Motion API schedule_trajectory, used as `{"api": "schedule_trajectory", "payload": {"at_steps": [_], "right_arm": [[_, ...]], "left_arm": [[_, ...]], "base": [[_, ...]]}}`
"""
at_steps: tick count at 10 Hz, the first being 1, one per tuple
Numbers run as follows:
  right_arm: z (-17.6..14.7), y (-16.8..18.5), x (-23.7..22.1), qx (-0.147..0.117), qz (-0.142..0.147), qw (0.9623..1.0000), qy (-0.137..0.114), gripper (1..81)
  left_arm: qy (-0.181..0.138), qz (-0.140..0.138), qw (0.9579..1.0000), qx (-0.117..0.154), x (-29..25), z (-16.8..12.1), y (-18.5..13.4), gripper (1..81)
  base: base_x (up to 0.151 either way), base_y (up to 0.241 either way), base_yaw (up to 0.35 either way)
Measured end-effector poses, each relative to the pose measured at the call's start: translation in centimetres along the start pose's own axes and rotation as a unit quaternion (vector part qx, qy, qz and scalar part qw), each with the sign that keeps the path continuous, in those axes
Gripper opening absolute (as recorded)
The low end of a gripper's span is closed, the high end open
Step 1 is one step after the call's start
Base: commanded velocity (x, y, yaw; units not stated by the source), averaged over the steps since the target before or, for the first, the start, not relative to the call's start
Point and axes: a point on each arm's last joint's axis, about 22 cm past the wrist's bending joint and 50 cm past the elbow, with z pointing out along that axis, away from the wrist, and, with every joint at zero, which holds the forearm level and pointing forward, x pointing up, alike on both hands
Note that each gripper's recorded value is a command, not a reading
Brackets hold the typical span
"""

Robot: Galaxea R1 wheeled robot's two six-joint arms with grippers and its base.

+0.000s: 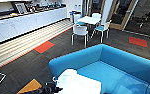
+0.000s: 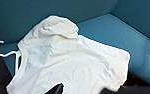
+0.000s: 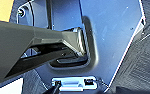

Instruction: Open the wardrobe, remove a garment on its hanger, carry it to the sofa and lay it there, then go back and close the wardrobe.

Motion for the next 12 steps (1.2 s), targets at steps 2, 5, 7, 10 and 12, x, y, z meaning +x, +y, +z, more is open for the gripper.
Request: {"api": "schedule_trajectory", "payload": {"at_steps": [2,5,7,10,12], "right_arm": [[0.0,0.0,0.0,0.0,0.0,1.0,0.0,81.1],[0.1,0.0,0.8,0.001,-0.004,1.0,0.008,81.1],[0.2,-0.2,2.4,0.004,-0.012,0.9996,0.026,81.1],[0.3,-0.4,4.8,0.007,-0.023,0.9984,0.052,81.1],[0.2,-0.6,5.6,0.01,-0.03,0.9974,0.066,81.1]], "left_arm": [[-0.051,0.002,0.9986,-0.017,-8.8,-0.1,1.6,81.1],[-0.102,0.0,0.9944,-0.027,-18.3,-2.5,2.6,81.1],[-0.12,-0.001,0.9925,-0.024,-22.7,-4.8,2.8,81.1],[-0.148,-0.005,0.9886,-0.027,-29.6,-7.9,4.2,81.1],[-0.149,-0.002,0.9885,-0.028,-32.0,-9.0,5.0,81.1]], "base": [[0.0,0.0,0.0],[0.0,0.0,0.0],[0.0,0.0,0.0],[0.0,0.0,0.0],[0.0,0.0,0.0]]}}
